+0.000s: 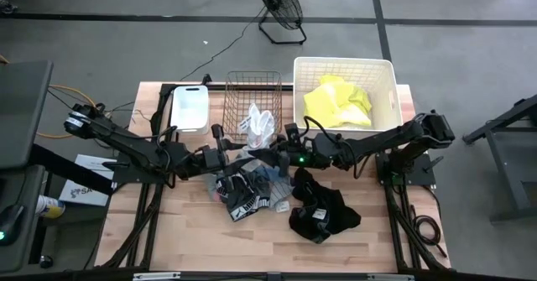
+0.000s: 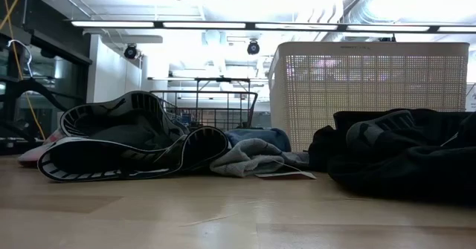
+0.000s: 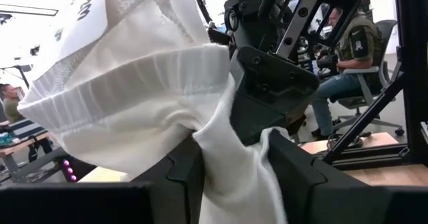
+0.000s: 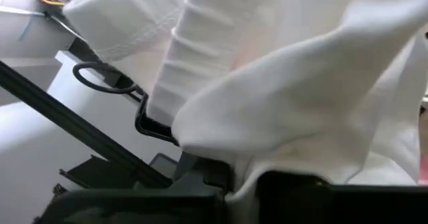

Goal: Pick & Place Cloths
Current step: Put the white underwear into the gold wire basket, then put the black underwear into the gold wire basket

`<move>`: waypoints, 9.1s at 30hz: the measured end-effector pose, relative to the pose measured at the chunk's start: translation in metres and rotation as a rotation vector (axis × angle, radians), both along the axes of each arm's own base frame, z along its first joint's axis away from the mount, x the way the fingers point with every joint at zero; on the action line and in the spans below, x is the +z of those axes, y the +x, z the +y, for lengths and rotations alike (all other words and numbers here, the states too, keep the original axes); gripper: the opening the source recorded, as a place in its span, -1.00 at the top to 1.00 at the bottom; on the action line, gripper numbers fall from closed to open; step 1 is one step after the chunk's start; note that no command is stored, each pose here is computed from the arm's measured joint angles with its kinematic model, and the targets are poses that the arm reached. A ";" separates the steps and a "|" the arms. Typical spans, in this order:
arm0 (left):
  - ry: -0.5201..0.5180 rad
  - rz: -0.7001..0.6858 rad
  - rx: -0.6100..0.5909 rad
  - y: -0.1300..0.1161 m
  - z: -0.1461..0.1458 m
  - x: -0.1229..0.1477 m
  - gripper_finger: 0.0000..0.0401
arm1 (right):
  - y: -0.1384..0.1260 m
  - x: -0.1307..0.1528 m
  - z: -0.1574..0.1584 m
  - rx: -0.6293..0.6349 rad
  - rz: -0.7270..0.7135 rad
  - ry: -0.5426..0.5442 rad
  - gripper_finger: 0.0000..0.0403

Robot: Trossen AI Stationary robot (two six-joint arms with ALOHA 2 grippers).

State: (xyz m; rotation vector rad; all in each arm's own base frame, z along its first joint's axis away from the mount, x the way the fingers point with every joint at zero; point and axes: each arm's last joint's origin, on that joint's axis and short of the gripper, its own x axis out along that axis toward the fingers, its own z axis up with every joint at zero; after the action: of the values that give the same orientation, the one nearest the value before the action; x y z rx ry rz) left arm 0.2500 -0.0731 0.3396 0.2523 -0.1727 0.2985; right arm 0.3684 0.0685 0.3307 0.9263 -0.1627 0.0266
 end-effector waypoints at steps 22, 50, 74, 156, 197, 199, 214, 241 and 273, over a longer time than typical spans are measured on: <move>-0.007 0.048 0.075 0.001 0.003 -0.004 0.89 | -0.033 0.011 -0.007 0.067 0.263 -0.177 -0.43; -0.358 0.260 0.176 0.014 0.090 -0.037 0.88 | -0.079 0.028 -0.021 -0.119 0.437 -0.180 -0.46; -0.562 0.561 0.327 0.018 0.209 -0.040 0.88 | -0.079 0.026 -0.022 -0.148 0.465 -0.189 -0.46; -0.656 0.476 0.211 0.024 0.233 -0.047 -0.33 | -0.085 0.015 -0.021 -0.094 0.580 -0.118 -0.46; -0.617 0.459 -0.266 -0.036 0.076 0.013 0.98 | -0.137 -0.028 0.028 0.259 1.208 0.060 -0.46; -0.609 0.463 -0.294 -0.042 0.070 0.011 0.97 | -0.139 -0.028 0.029 0.212 1.212 0.065 -0.46; -0.542 0.372 -0.485 -0.115 0.049 0.028 0.96 | -0.126 -0.061 0.056 0.053 1.318 0.226 -0.46; -0.501 0.452 -0.522 -0.140 0.046 0.023 0.96 | -0.083 -0.119 0.036 -0.031 1.537 0.361 -0.82; -0.520 0.498 -0.509 -0.142 0.047 0.018 0.96 | -0.058 -0.207 0.048 -0.174 1.758 0.457 -0.80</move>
State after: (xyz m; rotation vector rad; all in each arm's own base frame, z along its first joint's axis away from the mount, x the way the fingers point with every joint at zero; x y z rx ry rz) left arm 0.1083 -0.0263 0.3579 -0.2381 0.3316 -0.2330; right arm 0.3108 0.1167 0.1238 1.0880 1.4275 -0.9958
